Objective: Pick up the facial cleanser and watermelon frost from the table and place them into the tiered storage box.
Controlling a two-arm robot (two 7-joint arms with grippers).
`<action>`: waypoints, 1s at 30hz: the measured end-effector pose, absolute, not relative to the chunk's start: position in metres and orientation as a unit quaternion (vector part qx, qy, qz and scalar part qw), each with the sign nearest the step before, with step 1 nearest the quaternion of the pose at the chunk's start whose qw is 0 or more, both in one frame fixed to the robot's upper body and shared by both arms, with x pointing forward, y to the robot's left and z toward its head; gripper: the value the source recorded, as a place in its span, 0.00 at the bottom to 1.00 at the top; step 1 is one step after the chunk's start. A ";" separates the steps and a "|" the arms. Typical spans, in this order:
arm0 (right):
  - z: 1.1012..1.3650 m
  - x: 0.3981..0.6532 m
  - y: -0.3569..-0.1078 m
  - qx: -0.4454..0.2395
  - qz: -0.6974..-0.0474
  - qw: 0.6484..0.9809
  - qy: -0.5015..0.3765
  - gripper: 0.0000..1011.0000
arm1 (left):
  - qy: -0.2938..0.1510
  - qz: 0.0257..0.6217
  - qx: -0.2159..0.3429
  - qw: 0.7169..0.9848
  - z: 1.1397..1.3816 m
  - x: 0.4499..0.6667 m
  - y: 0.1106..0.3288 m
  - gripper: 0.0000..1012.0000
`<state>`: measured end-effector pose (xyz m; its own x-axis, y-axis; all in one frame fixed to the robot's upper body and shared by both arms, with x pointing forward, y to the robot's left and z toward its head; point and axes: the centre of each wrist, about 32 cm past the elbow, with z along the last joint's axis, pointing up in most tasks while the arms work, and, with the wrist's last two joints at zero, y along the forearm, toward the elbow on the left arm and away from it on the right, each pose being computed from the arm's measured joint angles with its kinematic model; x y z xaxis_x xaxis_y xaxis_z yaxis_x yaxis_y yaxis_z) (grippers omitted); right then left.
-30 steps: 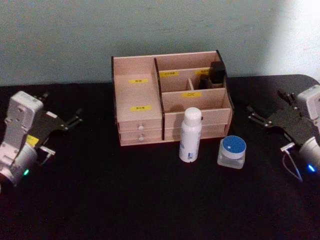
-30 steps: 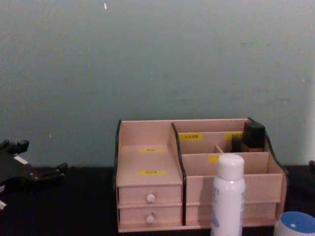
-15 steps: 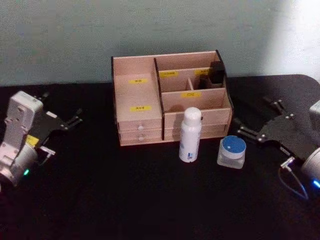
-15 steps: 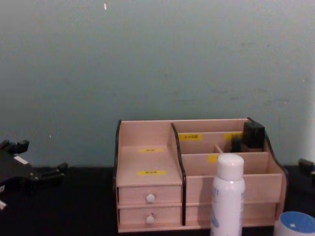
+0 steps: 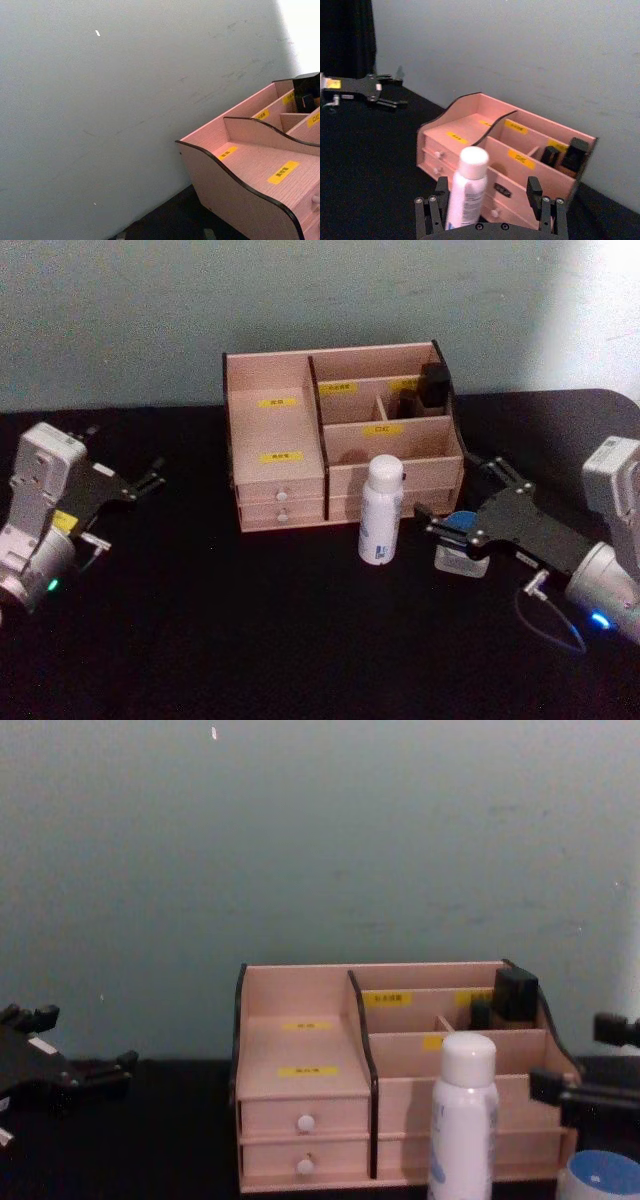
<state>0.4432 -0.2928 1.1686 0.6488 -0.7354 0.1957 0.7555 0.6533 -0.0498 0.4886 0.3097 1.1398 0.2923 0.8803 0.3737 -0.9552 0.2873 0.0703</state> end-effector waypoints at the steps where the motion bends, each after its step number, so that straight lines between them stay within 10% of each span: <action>1: 1.167 0.444 -0.291 -0.064 -0.406 0.908 -0.075 0.99 | -0.132 0.580 0.141 0.791 1.140 0.489 0.310 0.99; 30: 1.139 0.465 -0.268 -0.085 -0.382 0.920 -0.031 0.99 | -0.132 0.580 0.141 0.791 1.140 0.489 0.310 0.99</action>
<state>0.4655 -0.2685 1.1387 0.7057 -0.6980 0.1220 0.7085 0.6930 -0.1333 0.4886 0.3097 1.1398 0.2922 0.8803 0.3737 -0.9553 0.2873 0.0703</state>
